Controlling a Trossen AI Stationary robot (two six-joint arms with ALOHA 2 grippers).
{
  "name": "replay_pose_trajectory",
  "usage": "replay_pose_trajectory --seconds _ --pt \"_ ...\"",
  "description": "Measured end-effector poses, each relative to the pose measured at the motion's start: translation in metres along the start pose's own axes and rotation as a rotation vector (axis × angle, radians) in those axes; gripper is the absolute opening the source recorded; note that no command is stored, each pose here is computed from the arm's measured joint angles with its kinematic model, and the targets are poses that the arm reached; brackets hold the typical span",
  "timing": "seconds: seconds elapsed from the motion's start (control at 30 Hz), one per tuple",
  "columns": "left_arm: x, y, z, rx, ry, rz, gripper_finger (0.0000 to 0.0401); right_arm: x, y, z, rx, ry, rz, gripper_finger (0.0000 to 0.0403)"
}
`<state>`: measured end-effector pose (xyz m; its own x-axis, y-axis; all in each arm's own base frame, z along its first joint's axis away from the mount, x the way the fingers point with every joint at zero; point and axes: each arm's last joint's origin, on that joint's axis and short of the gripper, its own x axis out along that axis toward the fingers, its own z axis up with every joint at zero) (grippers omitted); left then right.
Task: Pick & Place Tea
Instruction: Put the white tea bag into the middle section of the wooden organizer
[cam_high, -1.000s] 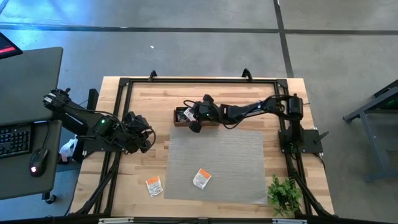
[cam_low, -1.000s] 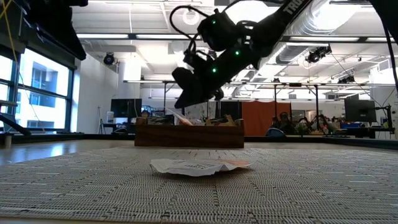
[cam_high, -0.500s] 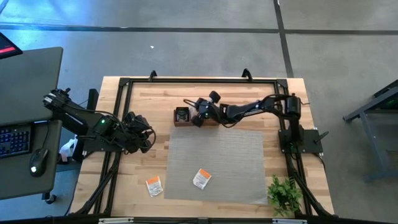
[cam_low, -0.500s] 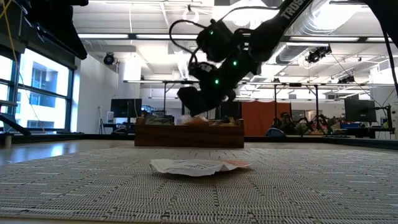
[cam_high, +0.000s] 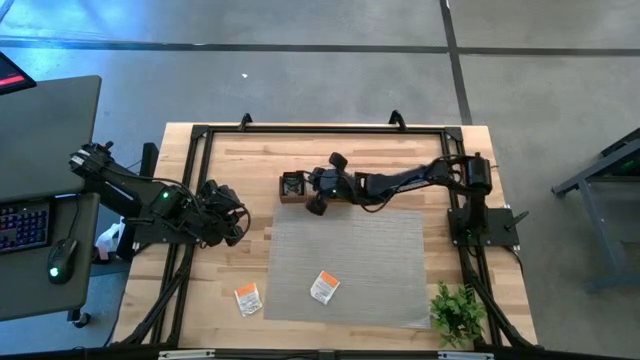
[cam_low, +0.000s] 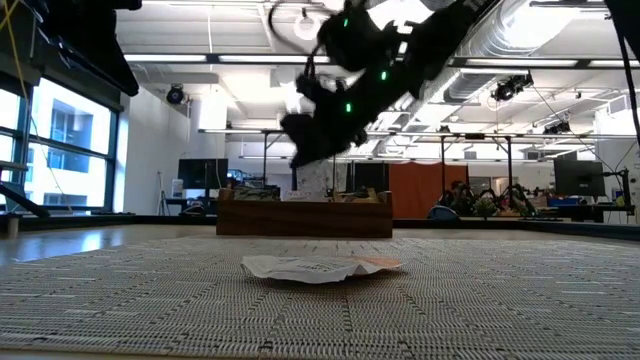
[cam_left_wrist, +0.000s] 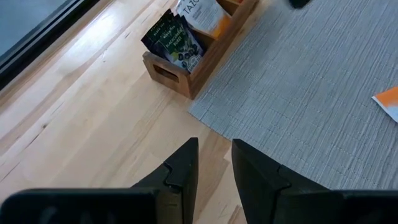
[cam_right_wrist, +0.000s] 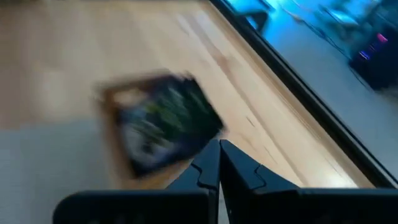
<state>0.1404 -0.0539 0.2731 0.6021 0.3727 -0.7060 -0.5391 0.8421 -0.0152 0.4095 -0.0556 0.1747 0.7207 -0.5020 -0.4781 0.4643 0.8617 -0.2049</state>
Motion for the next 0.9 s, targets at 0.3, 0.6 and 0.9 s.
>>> replay_pose_trajectory --seconds 0.3,0.6,0.9 --pt "0.0 -0.002 -0.001 0.003 0.046 -0.036 0.0097 -0.071 0.044 0.04 -0.208 -0.198 0.441 0.0011" --pt "0.001 -0.002 -0.002 0.017 0.054 -0.041 0.0097 -0.099 0.106 0.013 -0.284 -0.117 0.794 0.0078" --pt "0.001 -0.003 -0.002 0.03 0.081 -0.064 0.0097 -0.082 0.152 -0.029 -0.271 -0.027 0.97 0.0158"
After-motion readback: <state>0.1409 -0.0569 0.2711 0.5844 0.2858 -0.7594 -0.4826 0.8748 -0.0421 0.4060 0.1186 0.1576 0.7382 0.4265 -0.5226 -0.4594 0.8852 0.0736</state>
